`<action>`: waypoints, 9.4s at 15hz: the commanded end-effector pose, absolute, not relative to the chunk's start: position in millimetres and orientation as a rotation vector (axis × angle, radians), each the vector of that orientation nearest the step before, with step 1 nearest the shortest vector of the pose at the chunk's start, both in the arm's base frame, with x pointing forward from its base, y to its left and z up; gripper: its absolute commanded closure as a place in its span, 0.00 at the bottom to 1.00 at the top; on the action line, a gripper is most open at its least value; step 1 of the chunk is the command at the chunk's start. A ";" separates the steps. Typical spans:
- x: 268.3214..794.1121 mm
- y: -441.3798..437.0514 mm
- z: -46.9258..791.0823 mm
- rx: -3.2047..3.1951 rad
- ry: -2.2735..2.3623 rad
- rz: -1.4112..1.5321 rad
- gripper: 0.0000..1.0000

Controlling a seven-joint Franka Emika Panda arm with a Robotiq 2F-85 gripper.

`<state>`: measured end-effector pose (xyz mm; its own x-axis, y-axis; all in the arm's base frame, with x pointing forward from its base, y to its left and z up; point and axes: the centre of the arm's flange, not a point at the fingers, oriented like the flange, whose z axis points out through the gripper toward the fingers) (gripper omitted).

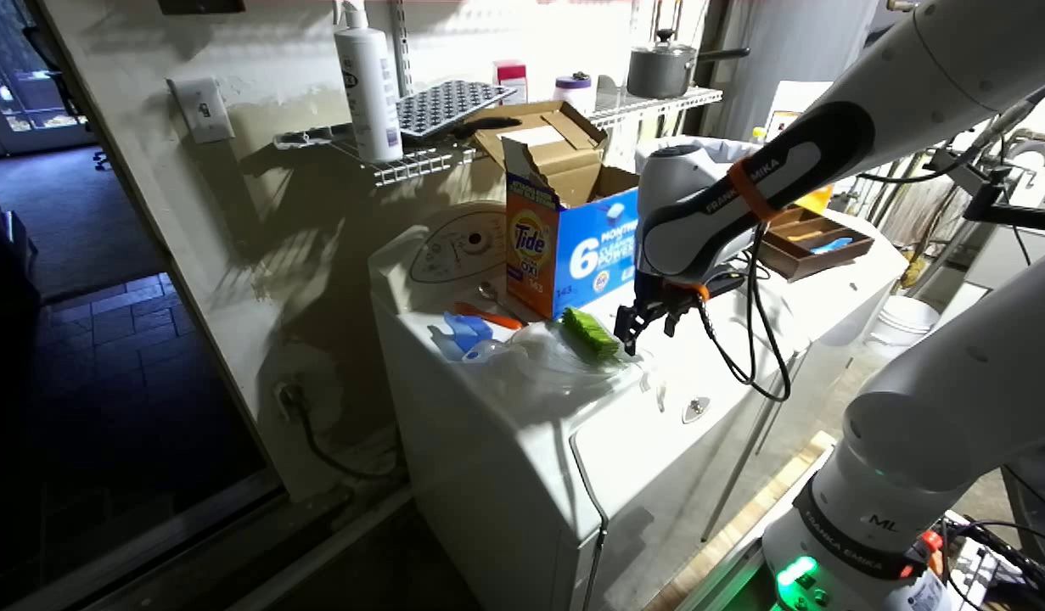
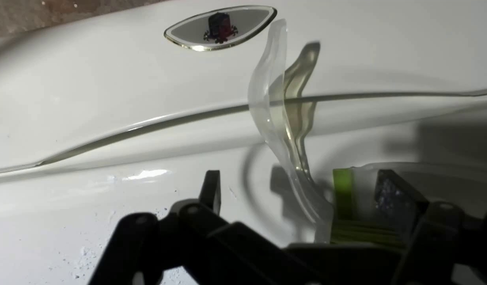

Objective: Sweep the table using the brush and dustpan

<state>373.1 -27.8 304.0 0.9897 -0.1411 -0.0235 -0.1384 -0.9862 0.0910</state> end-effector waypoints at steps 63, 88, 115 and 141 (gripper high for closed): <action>363.6 -61.5 317.6 2.303 0.071 -0.288 0.97; 399.4 -85.1 242.2 1.947 0.287 -0.325 0.97; 423.7 -58.8 209.9 1.971 0.580 -0.488 0.97; 398.4 4.7 233.0 2.085 0.767 -0.498 0.97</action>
